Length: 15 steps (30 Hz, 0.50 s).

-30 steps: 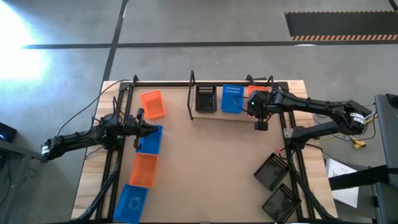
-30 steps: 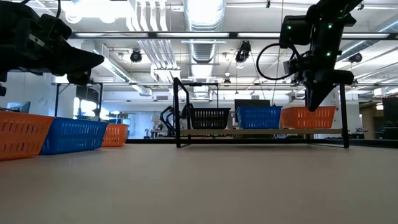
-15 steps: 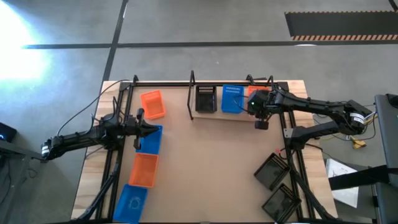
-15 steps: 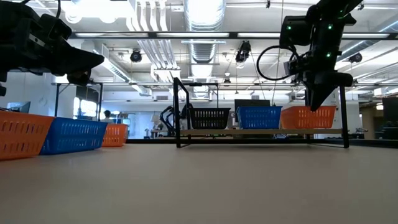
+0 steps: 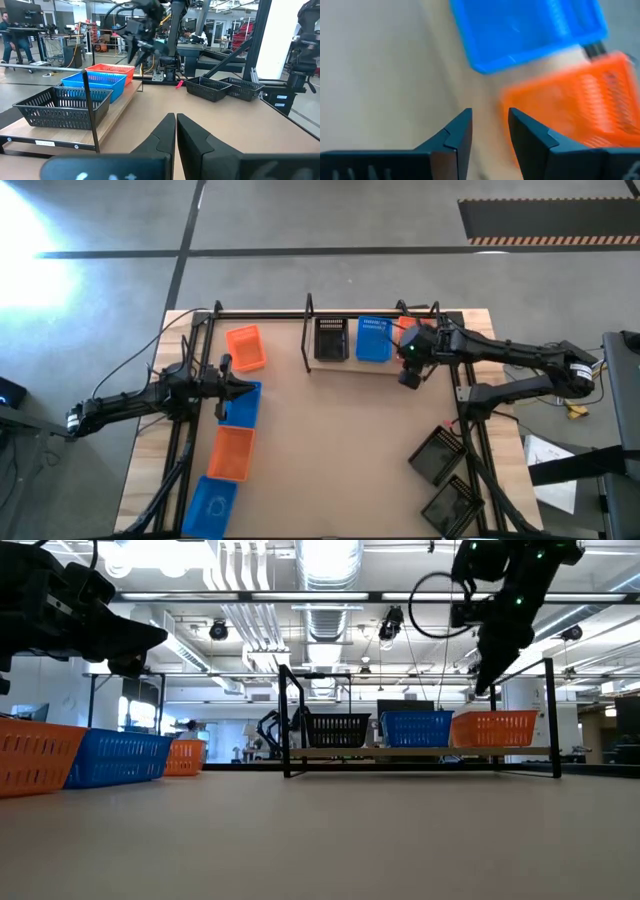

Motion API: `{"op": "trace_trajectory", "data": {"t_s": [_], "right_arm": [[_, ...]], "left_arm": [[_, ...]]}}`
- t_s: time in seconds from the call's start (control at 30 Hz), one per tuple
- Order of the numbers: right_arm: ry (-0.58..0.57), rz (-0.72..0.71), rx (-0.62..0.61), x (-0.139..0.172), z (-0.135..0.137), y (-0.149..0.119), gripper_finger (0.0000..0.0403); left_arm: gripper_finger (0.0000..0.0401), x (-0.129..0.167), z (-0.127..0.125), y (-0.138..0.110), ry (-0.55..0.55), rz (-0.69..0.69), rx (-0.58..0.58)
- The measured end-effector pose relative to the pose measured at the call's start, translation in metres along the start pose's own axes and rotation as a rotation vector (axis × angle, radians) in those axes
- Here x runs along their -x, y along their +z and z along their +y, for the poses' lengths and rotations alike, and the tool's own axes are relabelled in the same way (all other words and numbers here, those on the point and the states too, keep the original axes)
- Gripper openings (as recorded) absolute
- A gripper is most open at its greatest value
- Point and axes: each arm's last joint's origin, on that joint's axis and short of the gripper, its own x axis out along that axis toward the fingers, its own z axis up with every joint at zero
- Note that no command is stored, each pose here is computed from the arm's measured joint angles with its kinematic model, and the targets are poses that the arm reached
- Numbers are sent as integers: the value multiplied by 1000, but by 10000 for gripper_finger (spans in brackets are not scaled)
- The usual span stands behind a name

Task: Stack baskets on shelf by color
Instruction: Stack the top orange basket on top of the orange basket on the shelf

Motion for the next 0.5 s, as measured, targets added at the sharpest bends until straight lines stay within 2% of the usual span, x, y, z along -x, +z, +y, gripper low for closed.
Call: {"op": "trace_trajectory", "data": {"t_s": [0.27, 0.4, 0.5], "right_arm": [[201, -373, 34, -10, 76, 4, 91], [297, -574, 48, -25, 115, -3, 78], [357, -675, 52, -35, 137, -9, 68]], "left_arm": [[0, 0, 0, 0, 0, 1, 0], [0, 0, 0, 0, 0, 1, 1], [0, 0, 0, 0, 0, 1, 1]]}}
